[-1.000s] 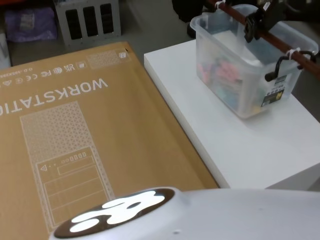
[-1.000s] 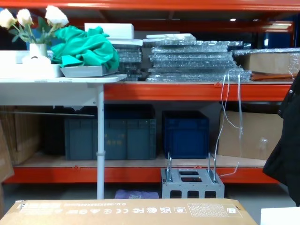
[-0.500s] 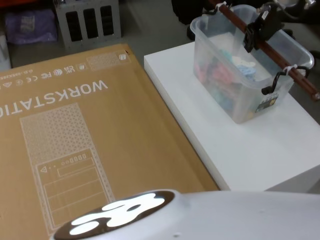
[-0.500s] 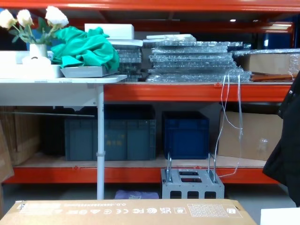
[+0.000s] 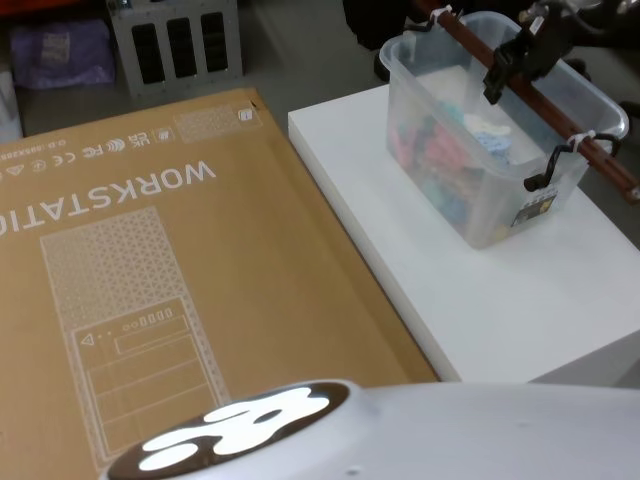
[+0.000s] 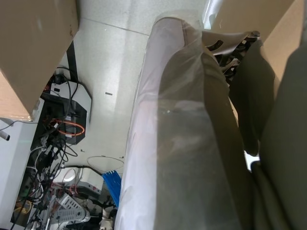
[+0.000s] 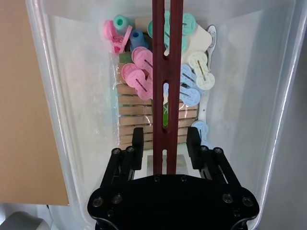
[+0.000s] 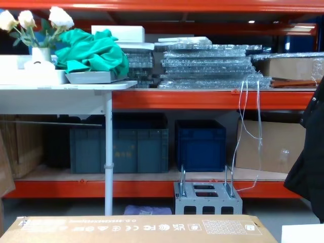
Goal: Use one hand to grasp the basket and place it at the designated location.
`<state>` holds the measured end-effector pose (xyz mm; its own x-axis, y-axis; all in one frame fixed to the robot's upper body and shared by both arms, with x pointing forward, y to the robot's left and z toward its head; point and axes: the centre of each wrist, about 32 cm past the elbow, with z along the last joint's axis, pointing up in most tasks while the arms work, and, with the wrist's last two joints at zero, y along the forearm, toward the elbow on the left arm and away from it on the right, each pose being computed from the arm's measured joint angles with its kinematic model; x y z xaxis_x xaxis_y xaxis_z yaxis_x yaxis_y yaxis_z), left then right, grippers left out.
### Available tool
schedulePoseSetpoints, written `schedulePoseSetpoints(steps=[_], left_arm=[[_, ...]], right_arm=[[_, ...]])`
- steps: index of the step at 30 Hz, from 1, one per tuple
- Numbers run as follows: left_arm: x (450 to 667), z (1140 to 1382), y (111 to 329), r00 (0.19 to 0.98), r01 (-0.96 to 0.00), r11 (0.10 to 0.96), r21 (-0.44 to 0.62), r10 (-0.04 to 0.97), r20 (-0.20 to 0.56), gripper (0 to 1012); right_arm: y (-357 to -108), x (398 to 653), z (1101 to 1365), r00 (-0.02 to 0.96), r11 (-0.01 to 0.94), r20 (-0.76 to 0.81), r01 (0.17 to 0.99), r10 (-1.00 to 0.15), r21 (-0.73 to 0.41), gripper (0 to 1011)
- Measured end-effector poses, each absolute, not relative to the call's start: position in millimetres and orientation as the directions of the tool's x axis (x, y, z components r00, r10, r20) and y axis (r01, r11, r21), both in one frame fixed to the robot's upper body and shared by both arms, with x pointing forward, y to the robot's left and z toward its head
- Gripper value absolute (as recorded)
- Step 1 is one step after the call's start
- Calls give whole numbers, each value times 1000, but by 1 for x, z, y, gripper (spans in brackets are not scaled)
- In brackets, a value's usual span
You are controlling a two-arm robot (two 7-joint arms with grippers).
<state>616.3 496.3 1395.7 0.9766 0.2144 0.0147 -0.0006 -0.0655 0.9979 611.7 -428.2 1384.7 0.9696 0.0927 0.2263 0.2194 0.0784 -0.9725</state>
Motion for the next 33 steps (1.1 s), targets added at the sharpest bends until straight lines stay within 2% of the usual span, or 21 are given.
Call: schedulePoseSetpoints(steps=[7,9,10,17,33], left_arm=[[616,1396,496,977,-1,-66,998,214,15,0],[616,1396,496,977,-1,-65,998,214,15,0],[616,1396,496,977,-1,-65,998,214,15,0],[616,1396,496,977,-1,-65,998,214,15,0],[616,1396,496,977,-1,-65,998,214,15,0]], right_arm=[[-433,608,1390,966,87,243,236,84,-968,713],[-436,606,1394,964,95,254,247,74,-964,805],[-437,605,1396,963,98,259,251,71,-963,805],[-447,596,1413,952,118,301,294,47,-948,1000],[-455,584,1438,931,144,366,359,22,-922,1001]])
